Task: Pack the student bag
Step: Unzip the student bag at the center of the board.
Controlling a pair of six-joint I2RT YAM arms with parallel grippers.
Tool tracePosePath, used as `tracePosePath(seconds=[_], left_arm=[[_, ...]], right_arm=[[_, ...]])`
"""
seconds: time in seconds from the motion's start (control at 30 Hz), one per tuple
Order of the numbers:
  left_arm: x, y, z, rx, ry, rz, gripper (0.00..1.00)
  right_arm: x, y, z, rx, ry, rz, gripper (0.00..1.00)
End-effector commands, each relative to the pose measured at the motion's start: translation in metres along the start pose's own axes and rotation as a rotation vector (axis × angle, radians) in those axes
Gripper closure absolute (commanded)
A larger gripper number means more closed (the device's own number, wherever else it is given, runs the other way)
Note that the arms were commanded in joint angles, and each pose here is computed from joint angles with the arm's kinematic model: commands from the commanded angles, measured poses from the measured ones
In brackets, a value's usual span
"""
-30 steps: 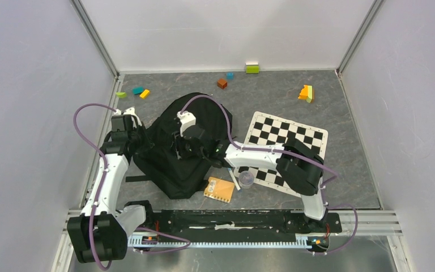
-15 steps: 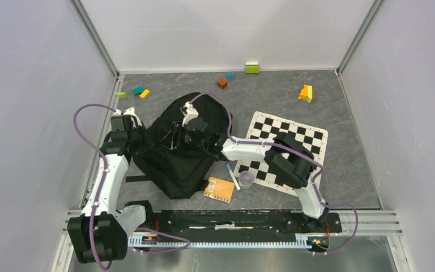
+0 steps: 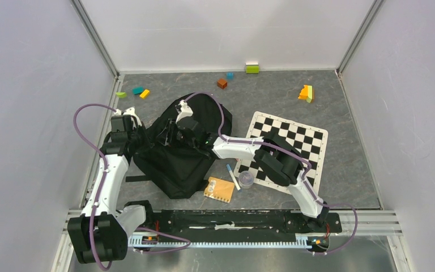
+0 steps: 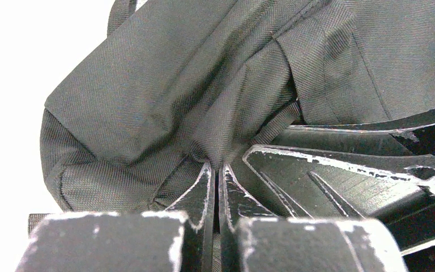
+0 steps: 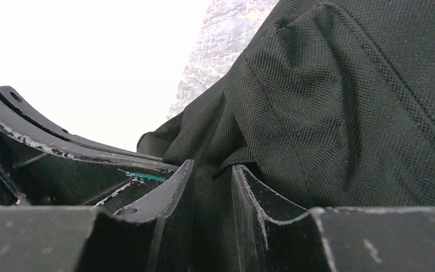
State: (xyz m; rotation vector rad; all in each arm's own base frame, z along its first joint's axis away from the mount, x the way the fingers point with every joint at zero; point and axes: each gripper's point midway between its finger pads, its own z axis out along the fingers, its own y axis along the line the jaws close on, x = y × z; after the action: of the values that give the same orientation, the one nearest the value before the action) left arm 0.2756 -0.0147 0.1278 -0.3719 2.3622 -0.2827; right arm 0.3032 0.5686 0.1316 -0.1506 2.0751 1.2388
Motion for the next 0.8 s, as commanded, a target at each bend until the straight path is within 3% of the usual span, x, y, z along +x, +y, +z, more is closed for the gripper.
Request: tracePosePath(seconds=[0.0, 0.23, 0.33, 0.43, 0.6, 0.77], left_arm=[[-0.002, -0.017, -0.008, 0.094, -0.014, 0.035, 0.98], [-0.003, -0.018, -0.009, 0.097, -0.022, 0.035, 0.98], [-0.002, -0.018, -0.01, 0.099, -0.025, 0.034, 0.98], [-0.002, -0.017, -0.01, 0.093, -0.027, 0.035, 0.98], [-0.007, -0.004, -0.011, 0.015, -0.044, 0.033, 0.98], [-0.01, 0.001, -0.012, -0.02, -0.055, 0.029, 0.98]], right_arm=[[0.012, -0.048, 0.006, 0.204, -0.02, -0.039, 0.65], [0.016, -0.065, 0.012, 0.301, -0.03, -0.067, 0.62], [0.015, -0.068, 0.015, 0.345, -0.044, -0.111, 0.77], [0.01, -0.08, 0.004, 0.401, -0.064, -0.149, 1.0], [-0.014, -0.076, -0.04, 0.429, -0.127, -0.271, 1.0], [-0.012, -0.086, -0.084, 0.435, -0.088, -0.381, 1.0]])
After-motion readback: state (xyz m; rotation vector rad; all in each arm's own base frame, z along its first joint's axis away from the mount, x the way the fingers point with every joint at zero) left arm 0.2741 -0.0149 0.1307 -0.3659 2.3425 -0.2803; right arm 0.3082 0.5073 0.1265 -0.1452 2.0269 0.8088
